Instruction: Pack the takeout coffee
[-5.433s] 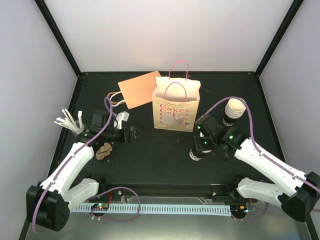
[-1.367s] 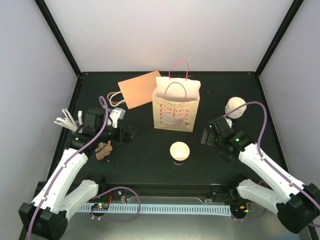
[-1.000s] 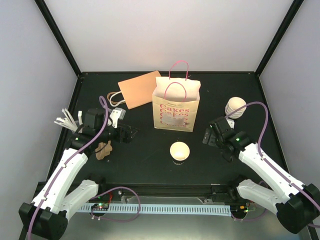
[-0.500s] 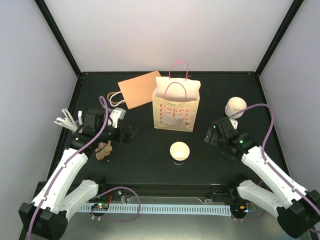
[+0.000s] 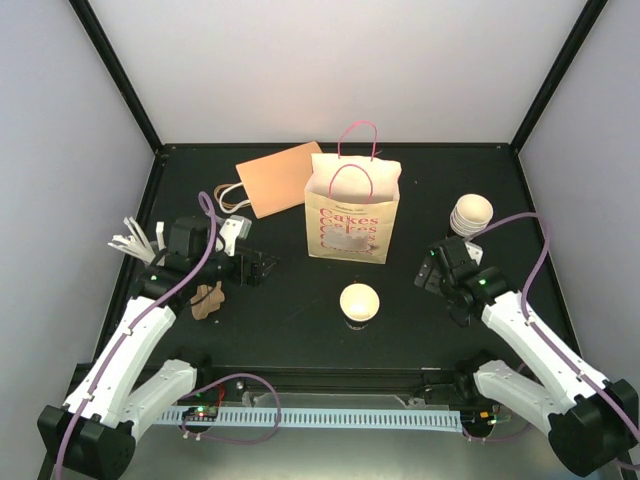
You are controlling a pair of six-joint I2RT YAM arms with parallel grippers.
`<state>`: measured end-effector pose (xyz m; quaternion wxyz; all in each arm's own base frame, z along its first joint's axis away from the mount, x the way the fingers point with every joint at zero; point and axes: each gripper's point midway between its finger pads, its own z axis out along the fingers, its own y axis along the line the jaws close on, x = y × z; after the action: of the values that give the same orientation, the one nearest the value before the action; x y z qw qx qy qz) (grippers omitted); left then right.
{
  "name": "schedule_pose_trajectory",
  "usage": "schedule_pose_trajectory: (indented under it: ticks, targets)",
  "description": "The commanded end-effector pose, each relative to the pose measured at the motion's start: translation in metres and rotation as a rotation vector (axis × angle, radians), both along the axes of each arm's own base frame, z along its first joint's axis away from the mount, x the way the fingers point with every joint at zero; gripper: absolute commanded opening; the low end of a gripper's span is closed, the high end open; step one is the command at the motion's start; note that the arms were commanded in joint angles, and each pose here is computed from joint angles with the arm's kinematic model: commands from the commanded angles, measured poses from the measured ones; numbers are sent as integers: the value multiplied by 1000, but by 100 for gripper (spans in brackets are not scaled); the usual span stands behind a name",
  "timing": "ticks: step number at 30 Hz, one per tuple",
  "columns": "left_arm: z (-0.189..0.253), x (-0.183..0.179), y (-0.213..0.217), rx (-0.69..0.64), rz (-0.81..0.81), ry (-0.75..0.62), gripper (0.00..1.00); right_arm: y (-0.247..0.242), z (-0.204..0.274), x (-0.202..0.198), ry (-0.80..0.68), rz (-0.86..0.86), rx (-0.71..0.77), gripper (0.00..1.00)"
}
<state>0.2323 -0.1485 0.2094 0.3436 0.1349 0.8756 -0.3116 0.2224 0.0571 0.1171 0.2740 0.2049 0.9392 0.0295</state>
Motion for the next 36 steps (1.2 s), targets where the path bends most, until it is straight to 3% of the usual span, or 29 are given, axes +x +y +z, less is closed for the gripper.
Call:
schedule_pose_trajectory:
  ticks: [1, 17, 36]
  targets:
    - [9, -2, -5, -22, -35, -43, 99, -25, -12, -5, 46, -115, -26, 100]
    - [9, -2, -6, -25, -42, -43, 99, -66, -40, 31, 135, -252, 106, 97]
    - [7, -1, -6, -23, -38, -32, 99, -94, -64, 35, 201, -304, 37, 100]
